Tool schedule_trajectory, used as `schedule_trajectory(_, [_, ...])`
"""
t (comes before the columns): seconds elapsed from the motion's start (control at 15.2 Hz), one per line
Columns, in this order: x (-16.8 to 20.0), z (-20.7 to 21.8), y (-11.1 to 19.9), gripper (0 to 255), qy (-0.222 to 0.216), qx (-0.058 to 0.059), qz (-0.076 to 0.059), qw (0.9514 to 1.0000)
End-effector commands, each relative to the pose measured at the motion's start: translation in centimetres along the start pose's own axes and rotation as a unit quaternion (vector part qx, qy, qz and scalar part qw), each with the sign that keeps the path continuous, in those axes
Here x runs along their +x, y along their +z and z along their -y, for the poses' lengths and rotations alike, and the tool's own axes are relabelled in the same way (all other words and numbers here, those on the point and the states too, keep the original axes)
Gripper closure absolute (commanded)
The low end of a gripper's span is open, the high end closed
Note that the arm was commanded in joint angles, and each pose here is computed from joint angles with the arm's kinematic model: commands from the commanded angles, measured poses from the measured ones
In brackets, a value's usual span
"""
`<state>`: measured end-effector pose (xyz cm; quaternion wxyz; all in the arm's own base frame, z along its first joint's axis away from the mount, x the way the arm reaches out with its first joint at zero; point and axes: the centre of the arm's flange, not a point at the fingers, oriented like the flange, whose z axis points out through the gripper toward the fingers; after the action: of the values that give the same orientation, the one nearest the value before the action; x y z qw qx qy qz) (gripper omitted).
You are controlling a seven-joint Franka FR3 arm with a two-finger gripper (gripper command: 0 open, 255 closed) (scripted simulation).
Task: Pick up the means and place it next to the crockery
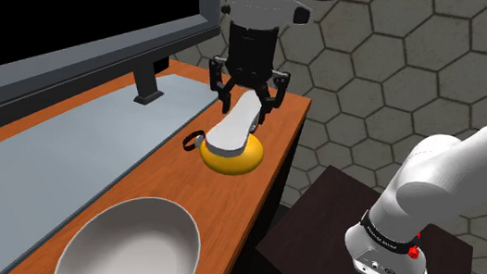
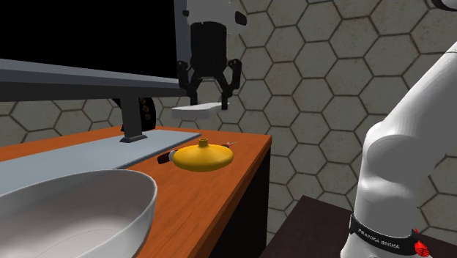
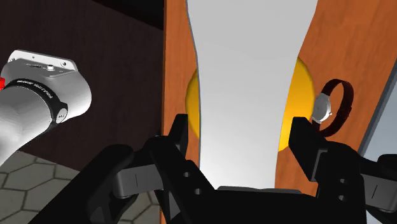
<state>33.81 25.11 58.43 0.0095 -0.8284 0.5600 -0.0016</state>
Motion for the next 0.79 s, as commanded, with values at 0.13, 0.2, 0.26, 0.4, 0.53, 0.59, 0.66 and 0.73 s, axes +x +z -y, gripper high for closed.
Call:
schedule_trajectory(0.13, [-4.9,-1.6,0.0,255,0.001,0.0,0.0,1.0])
schedule_trajectory(0.2, [-6.2,-2.0,0.0,255,0.001,0.0,0.0,1.0])
schedule_trajectory(0.26, [-7.4,-2.4,0.0,255,0.001,0.0,0.0,1.0])
schedule_trajectory(0.4, [-7.7,-2.5,0.5,255,0.001,0.0,0.0,1.0])
schedule_trajectory(0.53, [-7.7,-2.5,1.6,255,0.001,0.0,0.0,1.0])
schedule_trajectory(0.59, [-7.7,-2.5,2.1,255,0.001,0.0,0.0,1.0])
schedule_trajectory(0.66, [-7.7,-2.5,2.6,255,0.001,0.0,0.0,1.0])
schedule_trajectory(0.73, [-7.7,-2.5,3.1,255,0.001,0.0,0.0,1.0])
